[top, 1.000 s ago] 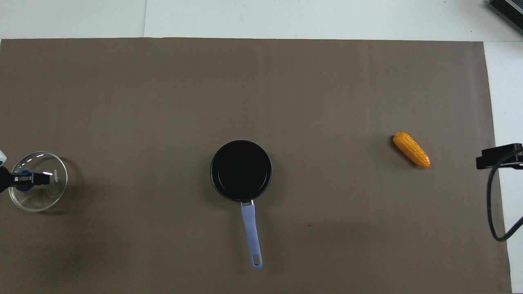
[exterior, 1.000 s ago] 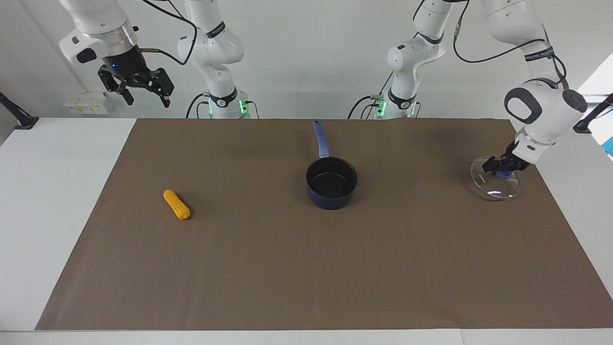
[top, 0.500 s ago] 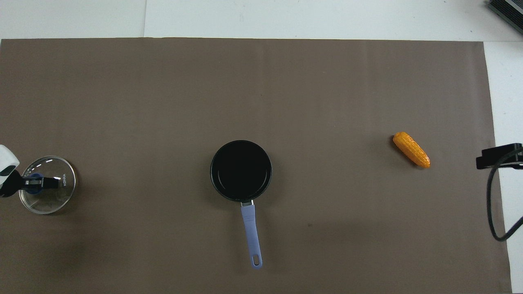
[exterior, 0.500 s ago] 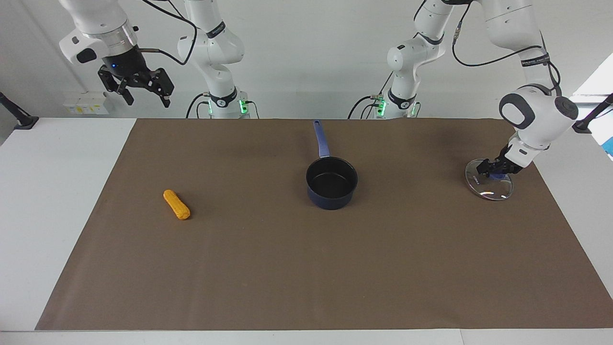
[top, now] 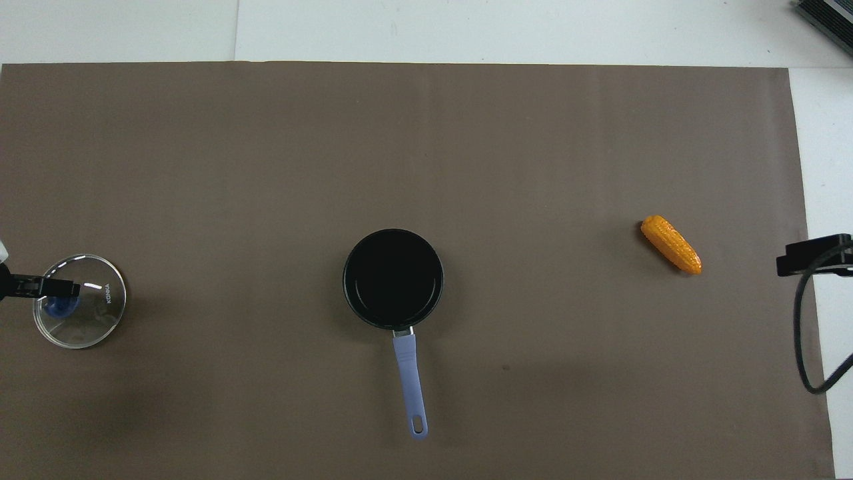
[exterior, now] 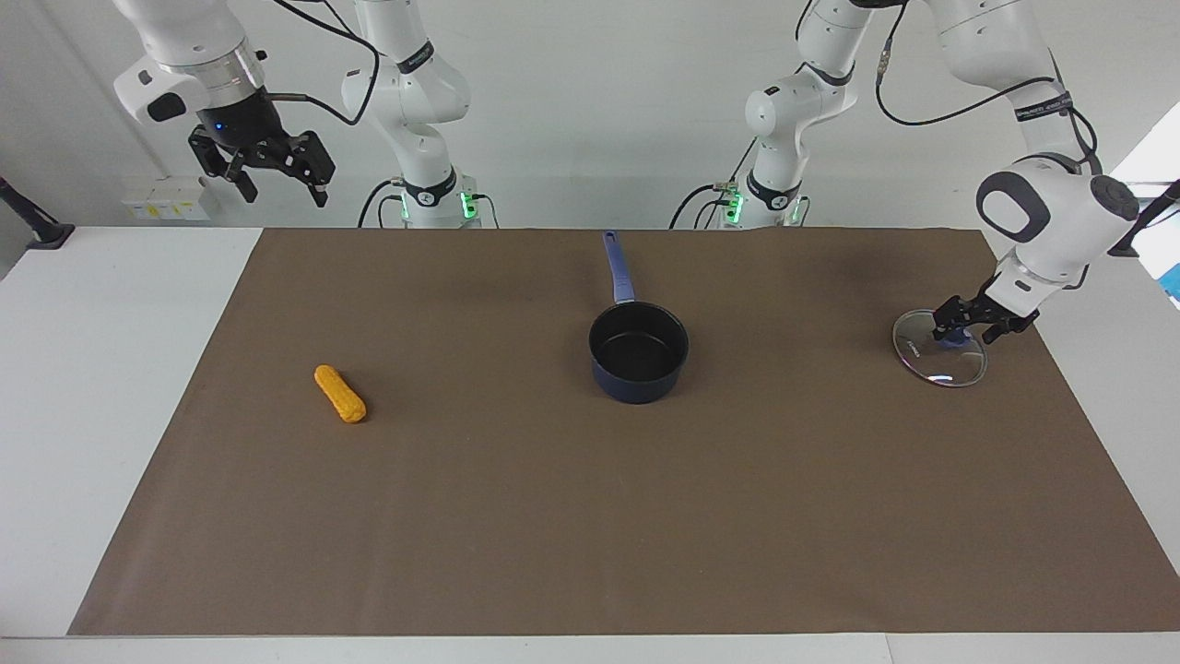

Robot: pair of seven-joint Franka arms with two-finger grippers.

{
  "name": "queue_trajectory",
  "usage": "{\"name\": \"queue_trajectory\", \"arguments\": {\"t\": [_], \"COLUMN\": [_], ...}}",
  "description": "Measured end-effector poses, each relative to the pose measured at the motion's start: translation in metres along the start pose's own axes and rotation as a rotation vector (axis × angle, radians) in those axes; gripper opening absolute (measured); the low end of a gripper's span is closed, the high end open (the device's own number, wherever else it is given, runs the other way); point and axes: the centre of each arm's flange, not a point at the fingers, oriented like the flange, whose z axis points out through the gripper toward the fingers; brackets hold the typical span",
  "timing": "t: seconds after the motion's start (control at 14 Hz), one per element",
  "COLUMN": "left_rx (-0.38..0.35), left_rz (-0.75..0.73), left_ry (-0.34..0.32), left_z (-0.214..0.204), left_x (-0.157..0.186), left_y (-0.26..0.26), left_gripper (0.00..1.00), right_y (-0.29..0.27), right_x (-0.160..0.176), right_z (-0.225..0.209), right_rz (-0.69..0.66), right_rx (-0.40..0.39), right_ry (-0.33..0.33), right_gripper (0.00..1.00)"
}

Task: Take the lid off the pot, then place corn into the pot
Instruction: 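Lower the lid onto the table beside the left gripper and release, then raise the left gripper away from the lid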

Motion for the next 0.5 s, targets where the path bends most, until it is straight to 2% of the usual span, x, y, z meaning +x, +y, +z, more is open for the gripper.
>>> {"name": "queue_trajectory", "arguments": {"t": [0.29,0.5], "left_rx": [-0.007,-0.008], "left_rz": [0.022,-0.018], "left_ry": [-0.001,-0.002], "left_z": [-0.049,-0.081], "left_x": [0.027,0.052], "left_y": [0.022,0.058], "left_gripper": [1.0,1.0], "right_y": [0.0,0.0], "right_x": [0.0,0.0], "right_z": [0.0,0.0], "right_rz": [0.0,0.0], "right_rx": [0.0,0.0], "right_ry": [0.0,0.0], "right_gripper": [1.0,1.0]}}
